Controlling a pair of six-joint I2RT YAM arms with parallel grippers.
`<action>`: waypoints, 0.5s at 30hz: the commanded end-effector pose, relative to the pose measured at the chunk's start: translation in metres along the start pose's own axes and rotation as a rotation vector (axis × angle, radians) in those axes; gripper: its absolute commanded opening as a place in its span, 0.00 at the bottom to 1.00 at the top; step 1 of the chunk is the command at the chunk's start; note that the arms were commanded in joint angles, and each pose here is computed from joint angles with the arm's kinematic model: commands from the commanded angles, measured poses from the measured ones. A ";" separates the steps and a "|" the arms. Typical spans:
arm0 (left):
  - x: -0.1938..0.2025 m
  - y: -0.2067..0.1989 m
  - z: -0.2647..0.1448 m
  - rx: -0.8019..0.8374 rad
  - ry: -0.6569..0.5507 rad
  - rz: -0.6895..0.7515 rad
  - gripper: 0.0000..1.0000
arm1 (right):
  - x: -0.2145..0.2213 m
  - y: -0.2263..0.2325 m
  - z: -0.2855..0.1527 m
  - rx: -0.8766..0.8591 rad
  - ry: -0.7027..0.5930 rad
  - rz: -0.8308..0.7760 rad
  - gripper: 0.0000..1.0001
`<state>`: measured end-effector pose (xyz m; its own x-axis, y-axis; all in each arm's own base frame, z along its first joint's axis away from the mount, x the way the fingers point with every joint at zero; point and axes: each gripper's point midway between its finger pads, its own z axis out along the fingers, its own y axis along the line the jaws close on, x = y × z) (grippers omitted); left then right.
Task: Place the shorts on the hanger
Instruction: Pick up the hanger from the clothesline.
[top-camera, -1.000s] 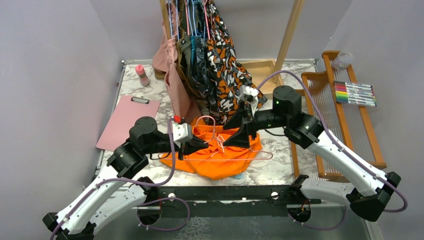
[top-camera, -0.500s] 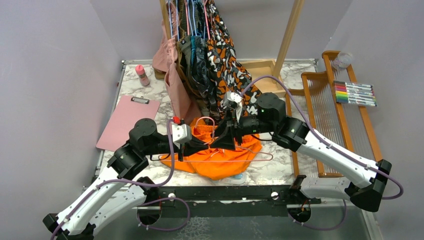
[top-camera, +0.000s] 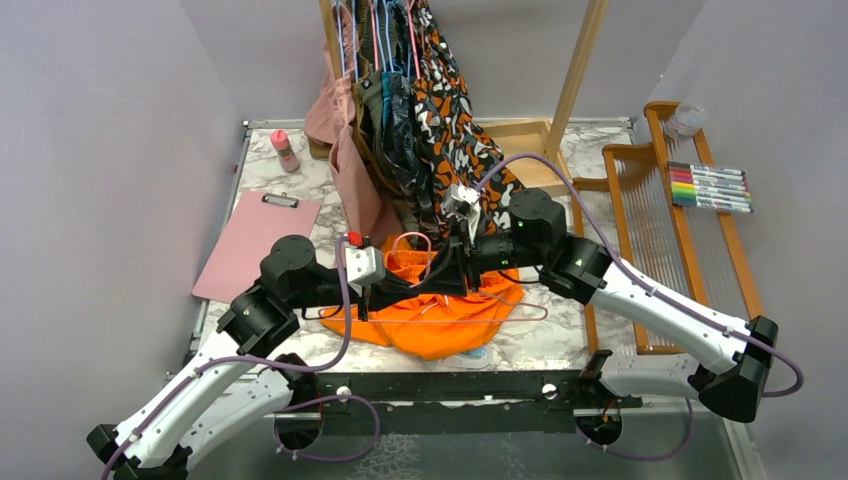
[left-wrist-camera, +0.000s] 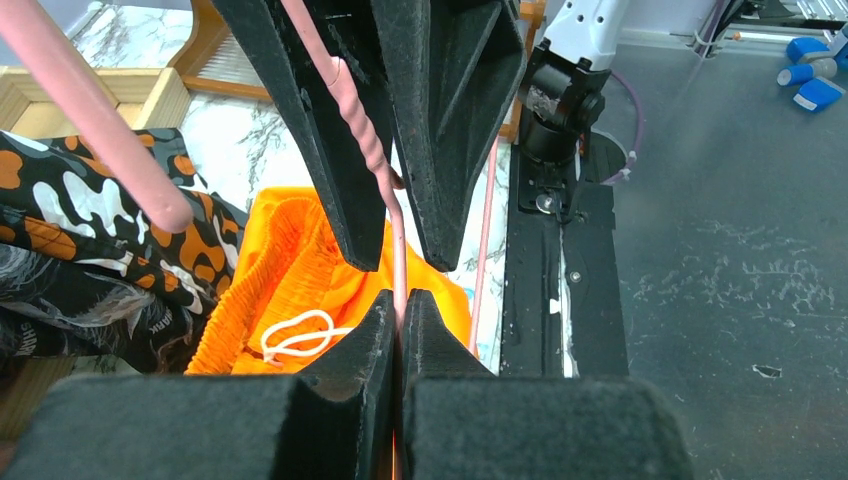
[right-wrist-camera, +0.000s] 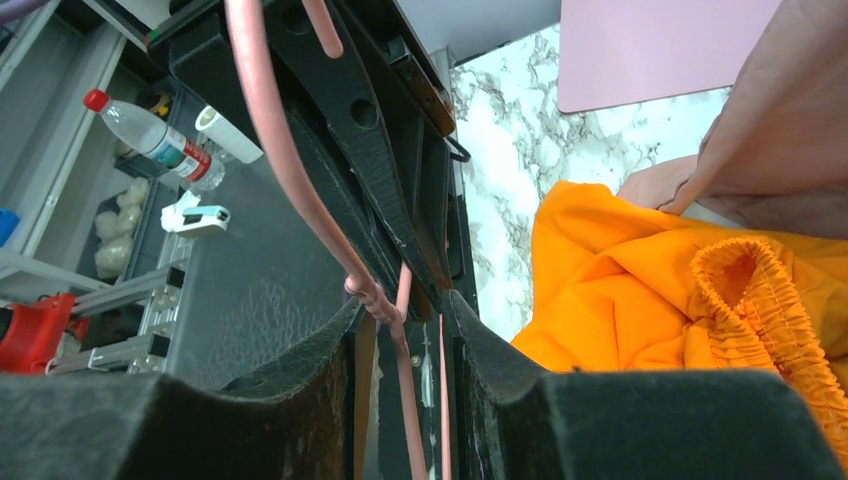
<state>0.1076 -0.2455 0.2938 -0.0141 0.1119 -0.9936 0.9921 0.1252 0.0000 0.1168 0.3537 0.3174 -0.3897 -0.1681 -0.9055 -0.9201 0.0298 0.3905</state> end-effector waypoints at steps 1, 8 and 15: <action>-0.008 -0.005 0.002 0.037 -0.030 0.035 0.00 | -0.006 0.005 -0.003 0.003 -0.032 -0.014 0.33; -0.009 -0.005 0.005 0.051 -0.029 0.027 0.00 | -0.005 0.007 -0.006 0.001 -0.060 -0.026 0.36; -0.011 -0.005 0.006 0.061 -0.035 0.025 0.00 | -0.013 0.004 -0.011 0.039 -0.143 -0.021 0.34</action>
<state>0.1088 -0.2500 0.2888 -0.0313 0.1251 -0.9917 0.9942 0.1063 -0.0179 0.1155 0.3470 0.3141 -0.3967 -0.1253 -0.9093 -0.9179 0.0496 0.3936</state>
